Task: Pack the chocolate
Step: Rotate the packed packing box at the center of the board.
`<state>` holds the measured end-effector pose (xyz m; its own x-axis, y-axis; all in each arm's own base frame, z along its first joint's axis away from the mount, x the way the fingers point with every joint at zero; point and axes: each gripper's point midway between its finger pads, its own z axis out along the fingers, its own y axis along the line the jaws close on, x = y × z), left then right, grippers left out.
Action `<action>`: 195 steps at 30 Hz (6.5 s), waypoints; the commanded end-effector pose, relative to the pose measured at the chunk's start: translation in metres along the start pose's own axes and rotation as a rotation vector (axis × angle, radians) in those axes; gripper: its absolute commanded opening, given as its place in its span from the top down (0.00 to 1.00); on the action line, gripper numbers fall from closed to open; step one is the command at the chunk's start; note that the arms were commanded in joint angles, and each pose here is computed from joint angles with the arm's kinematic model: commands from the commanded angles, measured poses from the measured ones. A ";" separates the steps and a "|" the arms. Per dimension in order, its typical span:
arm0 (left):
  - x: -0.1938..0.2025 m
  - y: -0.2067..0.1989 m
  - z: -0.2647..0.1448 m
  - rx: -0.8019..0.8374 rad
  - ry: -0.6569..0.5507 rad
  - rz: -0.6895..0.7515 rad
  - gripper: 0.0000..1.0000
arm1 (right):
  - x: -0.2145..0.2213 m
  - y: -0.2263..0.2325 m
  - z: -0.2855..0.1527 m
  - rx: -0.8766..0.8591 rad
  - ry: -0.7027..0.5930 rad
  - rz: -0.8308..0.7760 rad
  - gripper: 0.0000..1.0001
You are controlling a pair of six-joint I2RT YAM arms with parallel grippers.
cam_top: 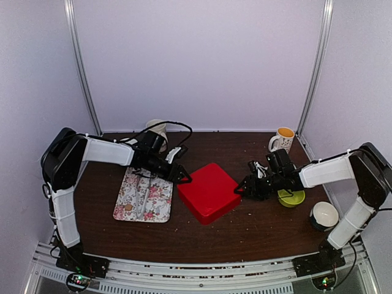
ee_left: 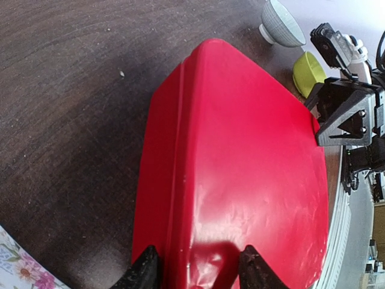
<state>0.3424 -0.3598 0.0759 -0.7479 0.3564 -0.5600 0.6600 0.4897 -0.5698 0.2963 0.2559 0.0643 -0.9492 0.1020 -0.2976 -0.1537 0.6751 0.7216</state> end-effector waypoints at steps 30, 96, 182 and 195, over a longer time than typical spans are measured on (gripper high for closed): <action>0.063 -0.033 -0.010 -0.123 0.012 -0.371 0.49 | -0.072 0.003 -0.005 0.208 -0.137 -0.203 0.15; 0.047 -0.051 -0.026 -0.023 -0.081 -0.381 0.06 | -0.070 0.039 0.020 0.059 -0.108 -0.206 0.02; -0.006 0.000 -0.102 -0.296 -0.345 -0.205 0.40 | 0.053 0.060 0.026 -0.184 0.062 -0.188 0.21; 0.011 0.016 -0.123 -0.424 -0.402 -0.211 0.03 | -0.011 0.051 -0.010 -0.049 -0.139 -0.273 0.09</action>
<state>0.3293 -0.2616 0.1237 -0.7742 -0.0332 -0.6321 0.3657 0.7916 -0.4895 0.2731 0.2953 0.0916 -0.8765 -0.0122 -0.4812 -0.3883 0.6089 0.6918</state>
